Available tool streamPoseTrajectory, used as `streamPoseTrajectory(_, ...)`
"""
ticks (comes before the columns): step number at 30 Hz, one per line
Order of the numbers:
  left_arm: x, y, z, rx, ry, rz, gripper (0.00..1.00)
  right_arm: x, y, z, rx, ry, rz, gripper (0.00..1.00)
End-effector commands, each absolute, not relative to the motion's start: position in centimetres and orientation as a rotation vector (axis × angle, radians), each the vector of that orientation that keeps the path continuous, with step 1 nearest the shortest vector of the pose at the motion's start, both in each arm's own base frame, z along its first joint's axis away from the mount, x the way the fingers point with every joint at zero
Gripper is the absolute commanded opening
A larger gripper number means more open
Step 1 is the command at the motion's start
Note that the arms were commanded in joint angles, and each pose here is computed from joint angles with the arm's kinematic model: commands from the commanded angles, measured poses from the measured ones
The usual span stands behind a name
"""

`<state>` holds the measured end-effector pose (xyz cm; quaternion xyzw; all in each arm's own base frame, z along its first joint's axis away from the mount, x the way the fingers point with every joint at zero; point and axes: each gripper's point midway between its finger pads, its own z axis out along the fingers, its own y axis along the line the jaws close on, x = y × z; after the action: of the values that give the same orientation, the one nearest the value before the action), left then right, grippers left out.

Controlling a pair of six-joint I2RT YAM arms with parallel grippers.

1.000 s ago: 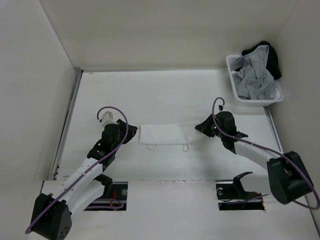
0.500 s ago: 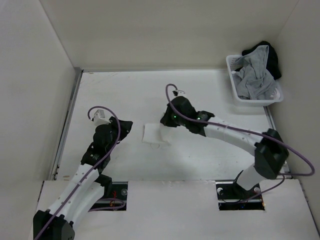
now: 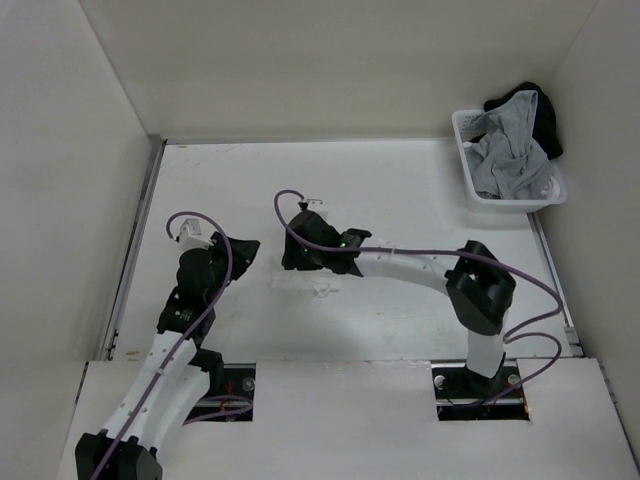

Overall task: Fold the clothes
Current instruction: Fold the tank top

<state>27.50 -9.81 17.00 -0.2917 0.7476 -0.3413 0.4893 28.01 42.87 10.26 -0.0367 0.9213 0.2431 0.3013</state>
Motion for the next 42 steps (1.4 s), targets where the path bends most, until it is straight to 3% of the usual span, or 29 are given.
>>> streamPoseTrajectory(1, 28.1, -10.7, 18.5, -0.655, 1.787, -0.859, 0.34, 28.1, 42.4, 17.7, -0.075, 2.252, 0.784, 0.48)
streamPoseTrajectory(4, 28.6, -12.0, 17.5, -0.628, 1.831, -0.863, 0.34, 27.2, 40.4, 16.2, -0.075, 2.263, 0.761, 0.11)
streamPoseTrajectory(5, 28.7, -12.5, 17.1, -0.620, 1.849, -0.864, 0.34, 27.3, 39.6, 15.5, -0.066, 2.267, 0.751, 0.03)
streamPoseTrajectory(8, 28.1, -14.2, 16.1, -0.564, 1.893, -0.863, 0.37, 26.9, 36.9, 15.6, -0.046, 2.224, 0.734, 0.00)
streamPoseTrajectory(10, 27.4, -14.4, 15.7, -0.525, 1.890, -0.828, 0.42, 26.7, 34.6, 16.6, -0.053, 2.135, 0.709, 0.05)
streamPoseTrajectory(15, 25.5, -12.7, 14.3, -0.489, 1.900, -0.679, 0.55, 24.7, 28.5, 16.5, -0.005, 2.048, 0.678, 0.37)
streamPoseTrajectory(18, 24.3, -12.3, 12.8, -0.478, 1.949, -0.645, 0.58, 24.2, 25.4, 15.3, 0.057, 2.041, 0.679, 0.53)
streamPoseTrajectory(22, 23.2, -11.3, 11.4, -0.514, 1.977, -0.605, 0.59, 23.8, 22.8, 14.5, 0.099, 1.996, 0.679, 0.66)
streamPoseTrajectory(32, 23.9, -9.4, 11.9, -0.599, 1.963, -0.511, 0.67, 27.3, 18.4, 15.1, 0.254, 1.828, 0.690, 0.78)
streamPoseTrajectory(42, 24.3, -8.6, 12.5, -0.597, 1.916, -0.505, 0.67, 28.4, 17.9, 13.4, 0.254, 1.783, 0.664, 0.80)
